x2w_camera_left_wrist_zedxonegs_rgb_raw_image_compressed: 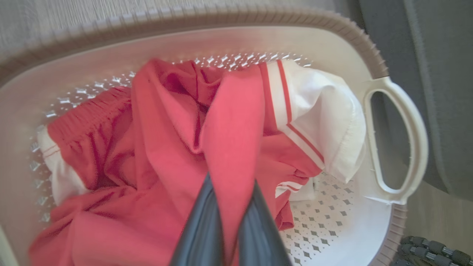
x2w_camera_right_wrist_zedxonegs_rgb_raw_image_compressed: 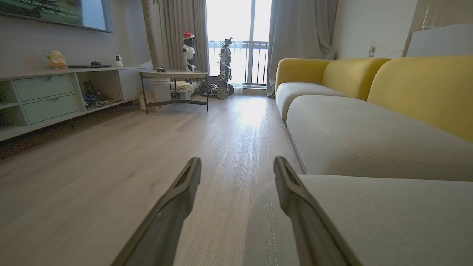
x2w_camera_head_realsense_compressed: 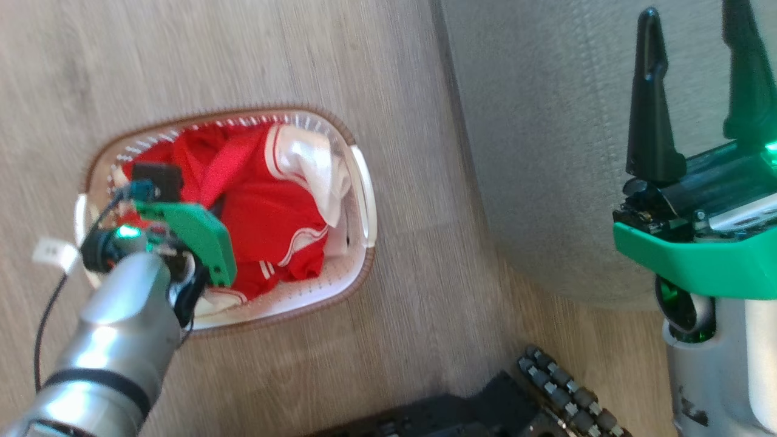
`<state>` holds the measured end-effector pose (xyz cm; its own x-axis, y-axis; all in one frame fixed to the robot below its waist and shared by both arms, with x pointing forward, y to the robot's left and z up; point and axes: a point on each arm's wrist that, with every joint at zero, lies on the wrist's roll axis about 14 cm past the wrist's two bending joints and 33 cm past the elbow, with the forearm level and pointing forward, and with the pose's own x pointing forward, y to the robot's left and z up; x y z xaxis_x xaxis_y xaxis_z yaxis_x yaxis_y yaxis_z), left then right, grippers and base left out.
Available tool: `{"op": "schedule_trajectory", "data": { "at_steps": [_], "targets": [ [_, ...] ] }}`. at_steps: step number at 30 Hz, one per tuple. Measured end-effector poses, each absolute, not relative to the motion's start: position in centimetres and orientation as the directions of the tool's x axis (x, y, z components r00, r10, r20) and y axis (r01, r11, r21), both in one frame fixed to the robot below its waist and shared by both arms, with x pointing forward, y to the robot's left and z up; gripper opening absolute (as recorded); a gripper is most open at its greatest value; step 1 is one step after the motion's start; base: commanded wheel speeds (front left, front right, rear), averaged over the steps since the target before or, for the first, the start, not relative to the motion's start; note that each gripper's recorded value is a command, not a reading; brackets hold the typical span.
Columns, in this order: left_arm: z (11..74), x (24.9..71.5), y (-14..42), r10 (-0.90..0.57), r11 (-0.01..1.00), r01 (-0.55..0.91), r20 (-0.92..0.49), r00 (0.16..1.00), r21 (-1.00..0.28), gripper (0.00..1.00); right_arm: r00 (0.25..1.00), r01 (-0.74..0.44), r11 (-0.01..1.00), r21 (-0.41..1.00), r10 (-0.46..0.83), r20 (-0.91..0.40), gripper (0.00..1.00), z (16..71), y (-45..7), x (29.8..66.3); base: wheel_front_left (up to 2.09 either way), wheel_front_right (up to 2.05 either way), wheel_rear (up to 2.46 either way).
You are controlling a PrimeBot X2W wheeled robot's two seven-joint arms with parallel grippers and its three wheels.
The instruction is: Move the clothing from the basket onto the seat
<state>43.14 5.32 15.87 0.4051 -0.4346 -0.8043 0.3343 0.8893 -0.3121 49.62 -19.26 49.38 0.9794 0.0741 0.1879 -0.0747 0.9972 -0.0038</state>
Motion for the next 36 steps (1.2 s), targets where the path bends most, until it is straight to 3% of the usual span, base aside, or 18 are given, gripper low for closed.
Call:
{"op": "schedule_trajectory", "data": {
  "at_steps": [16,25,36],
  "targets": [
    [29.5,43.1,4.5,-0.526,0.850,0.434,-0.547,0.651,-0.299,0.00,0.951,-0.102,0.994,0.031,0.088,0.295,1.00,56.4,-18.8,44.1,0.00,0.00,0.00],
    [41.7,44.3,4.9,-0.534,0.839,0.474,-0.232,0.813,-0.267,0.00,0.925,-0.171,0.984,0.053,0.142,0.352,1.00,59.3,-17.0,40.5,0.00,0.00,0.00],
    [53.3,43.1,4.3,-0.558,0.810,0.562,0.076,0.826,-0.165,0.00,0.912,-0.244,0.966,0.083,0.200,0.360,1.00,59.9,-14.8,37.3,0.00,0.00,0.00]
  ]
}}
